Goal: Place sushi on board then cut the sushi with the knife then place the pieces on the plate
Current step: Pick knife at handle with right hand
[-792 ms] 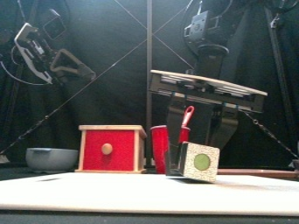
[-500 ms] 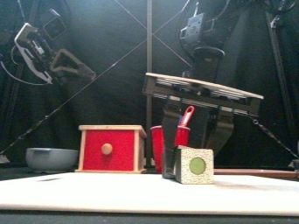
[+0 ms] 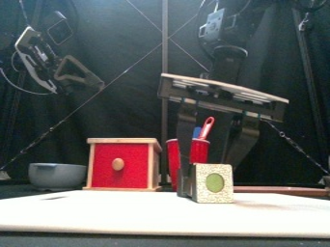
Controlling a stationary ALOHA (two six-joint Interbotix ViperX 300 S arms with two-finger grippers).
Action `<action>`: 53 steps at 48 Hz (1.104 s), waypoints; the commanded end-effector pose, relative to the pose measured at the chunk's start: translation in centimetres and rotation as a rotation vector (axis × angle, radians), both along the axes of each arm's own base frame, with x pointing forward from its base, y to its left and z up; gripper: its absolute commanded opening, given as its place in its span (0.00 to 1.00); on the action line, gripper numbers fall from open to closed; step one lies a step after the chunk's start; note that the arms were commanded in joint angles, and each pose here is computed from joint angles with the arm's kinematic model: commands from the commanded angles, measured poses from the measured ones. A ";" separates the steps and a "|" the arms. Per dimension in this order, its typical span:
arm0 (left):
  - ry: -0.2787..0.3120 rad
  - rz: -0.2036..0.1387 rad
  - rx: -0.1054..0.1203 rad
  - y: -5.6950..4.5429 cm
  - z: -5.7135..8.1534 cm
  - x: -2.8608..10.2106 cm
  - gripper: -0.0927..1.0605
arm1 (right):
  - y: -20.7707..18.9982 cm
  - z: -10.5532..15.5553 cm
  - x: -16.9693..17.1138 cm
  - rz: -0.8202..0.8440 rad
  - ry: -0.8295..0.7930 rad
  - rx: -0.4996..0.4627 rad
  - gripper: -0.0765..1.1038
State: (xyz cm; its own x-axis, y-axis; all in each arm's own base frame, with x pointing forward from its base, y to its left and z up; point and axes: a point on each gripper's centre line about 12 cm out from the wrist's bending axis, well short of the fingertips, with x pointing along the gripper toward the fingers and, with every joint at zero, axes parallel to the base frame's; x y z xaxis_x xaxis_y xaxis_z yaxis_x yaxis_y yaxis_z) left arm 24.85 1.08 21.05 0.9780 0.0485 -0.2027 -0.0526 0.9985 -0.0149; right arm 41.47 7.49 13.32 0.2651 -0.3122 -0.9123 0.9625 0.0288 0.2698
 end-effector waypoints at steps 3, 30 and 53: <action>-0.011 -0.002 0.002 0.0 0.4 0.2 0.05 | -0.1 4.6 0.2 0.040 -0.093 0.005 0.76; -0.011 -0.001 -0.005 -0.1 0.4 0.2 0.05 | -2.9 14.2 -2.5 0.395 -0.181 -0.175 0.76; -0.016 0.019 -0.017 0.3 0.6 0.3 0.05 | -12.7 21.5 -8.1 0.594 -0.173 -0.253 0.76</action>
